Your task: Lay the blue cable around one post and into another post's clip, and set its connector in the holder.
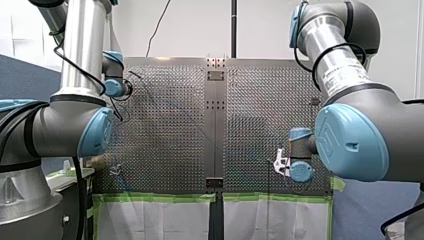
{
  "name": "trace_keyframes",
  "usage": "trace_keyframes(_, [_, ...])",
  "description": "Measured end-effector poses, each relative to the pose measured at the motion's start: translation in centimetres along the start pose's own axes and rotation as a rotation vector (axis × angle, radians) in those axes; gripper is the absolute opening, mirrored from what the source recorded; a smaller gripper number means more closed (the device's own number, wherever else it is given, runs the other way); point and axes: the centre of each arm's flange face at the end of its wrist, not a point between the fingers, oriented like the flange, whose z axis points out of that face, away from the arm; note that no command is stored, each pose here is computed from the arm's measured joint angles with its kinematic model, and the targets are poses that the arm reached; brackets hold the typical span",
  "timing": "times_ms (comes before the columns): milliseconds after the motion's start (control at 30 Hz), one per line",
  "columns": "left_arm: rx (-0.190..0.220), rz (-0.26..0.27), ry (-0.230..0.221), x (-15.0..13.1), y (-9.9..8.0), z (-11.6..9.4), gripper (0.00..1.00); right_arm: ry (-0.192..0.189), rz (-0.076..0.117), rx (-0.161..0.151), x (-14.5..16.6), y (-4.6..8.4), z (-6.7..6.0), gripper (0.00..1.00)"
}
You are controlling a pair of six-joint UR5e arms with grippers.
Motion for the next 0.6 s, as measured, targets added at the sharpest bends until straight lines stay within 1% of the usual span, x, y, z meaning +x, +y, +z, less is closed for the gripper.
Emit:
trace_keyframes(67, [0.0,0.0,0.001,0.0,0.0,0.0,0.94,0.001,0.014,-0.003,-0.7,0.6,0.3,0.0])
trace_keyframes(167, [0.0,0.0,0.001,0.0,0.0,0.0,0.94,0.005,0.027,-0.006,-1.5,1.2,0.7,0.0])
trace_keyframes(300, [0.0,0.002,0.002,0.1,-0.1,0.0,0.94,0.012,0.039,-0.018,-2.6,2.2,1.5,0.0])
trace_keyframes(433, [0.0,0.002,0.003,0.1,-0.1,0.0,0.94,0.016,0.051,-0.033,-3.8,3.5,2.4,0.0])
trace_keyframes(533, [-0.002,0.003,0.002,0.1,0.0,0.0,0.94,0.026,0.069,-0.036,-4.4,4.4,3.3,0.0])
trace_keyframes(600, [-0.002,0.003,0.002,0.1,0.0,0.0,0.94,0.033,0.087,-0.035,-4.9,5.2,3.9,0.0])
